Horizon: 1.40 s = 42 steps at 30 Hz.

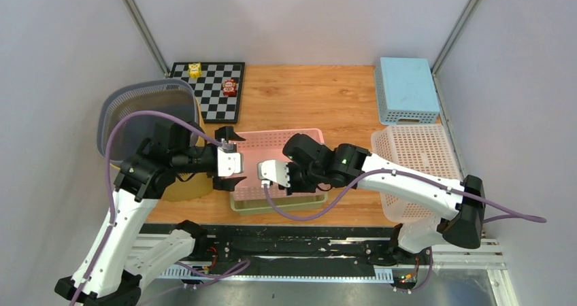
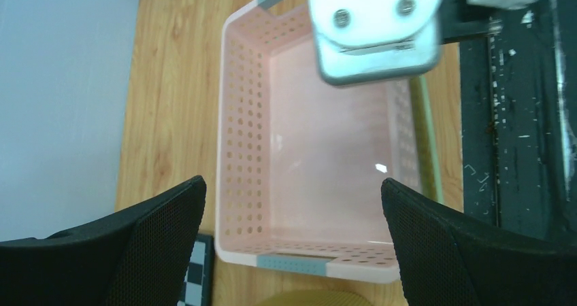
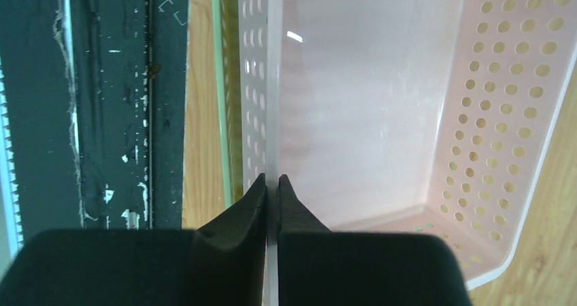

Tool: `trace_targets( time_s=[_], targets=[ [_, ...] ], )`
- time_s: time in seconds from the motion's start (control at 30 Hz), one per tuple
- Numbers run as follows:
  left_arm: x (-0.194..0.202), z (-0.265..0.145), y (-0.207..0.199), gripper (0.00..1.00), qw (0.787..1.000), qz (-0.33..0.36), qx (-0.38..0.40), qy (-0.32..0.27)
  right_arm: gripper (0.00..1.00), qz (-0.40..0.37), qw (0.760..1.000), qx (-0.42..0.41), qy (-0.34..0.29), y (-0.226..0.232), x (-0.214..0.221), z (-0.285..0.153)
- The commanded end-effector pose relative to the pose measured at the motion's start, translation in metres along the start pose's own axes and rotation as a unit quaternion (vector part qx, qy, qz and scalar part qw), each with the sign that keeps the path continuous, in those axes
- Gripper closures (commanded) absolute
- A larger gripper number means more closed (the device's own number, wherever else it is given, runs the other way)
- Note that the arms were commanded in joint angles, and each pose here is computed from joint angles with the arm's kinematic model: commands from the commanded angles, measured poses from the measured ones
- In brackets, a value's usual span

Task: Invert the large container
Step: Pick up the container from the container.

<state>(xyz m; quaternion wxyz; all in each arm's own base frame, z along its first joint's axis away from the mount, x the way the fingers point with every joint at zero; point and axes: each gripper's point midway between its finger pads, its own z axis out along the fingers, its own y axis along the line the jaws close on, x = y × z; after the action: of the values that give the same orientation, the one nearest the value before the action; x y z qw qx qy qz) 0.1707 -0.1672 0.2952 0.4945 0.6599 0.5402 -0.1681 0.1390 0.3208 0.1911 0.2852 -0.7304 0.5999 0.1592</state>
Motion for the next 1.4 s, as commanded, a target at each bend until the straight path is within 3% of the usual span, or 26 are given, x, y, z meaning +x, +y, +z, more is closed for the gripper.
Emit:
trace_targets(
  time_s=[0.0,0.17,0.37,0.83,1.03,1.37],
  targets=[
    [-0.023,-0.009,-0.024,0.00,0.997,0.005,0.066,-0.042,0.97,-0.001,0.996,0.086,-0.034,-0.033,-0.020,-0.031],
    [-0.043,-0.018,-0.027,0.00,0.994,0.019,0.082,-0.068,0.97,0.035,0.991,0.093,-0.088,-0.049,-0.036,-0.060],
    [-0.054,-0.016,-0.028,0.00,0.990,0.019,0.103,-0.093,0.97,0.050,0.989,0.087,-0.107,-0.054,-0.039,-0.071],
    [-0.022,0.011,0.008,0.02,0.998,-0.016,0.062,-0.029,0.98,0.040,0.990,0.089,-0.102,-0.055,-0.043,-0.067],
    [0.001,0.025,-0.001,0.23,0.996,-0.024,0.084,0.015,0.98,0.015,0.989,0.114,-0.089,-0.059,-0.045,-0.066],
    [0.016,0.040,-0.009,0.73,0.991,-0.045,0.117,0.052,0.98,-0.022,0.985,0.155,-0.067,-0.065,-0.049,-0.064]
  ],
)
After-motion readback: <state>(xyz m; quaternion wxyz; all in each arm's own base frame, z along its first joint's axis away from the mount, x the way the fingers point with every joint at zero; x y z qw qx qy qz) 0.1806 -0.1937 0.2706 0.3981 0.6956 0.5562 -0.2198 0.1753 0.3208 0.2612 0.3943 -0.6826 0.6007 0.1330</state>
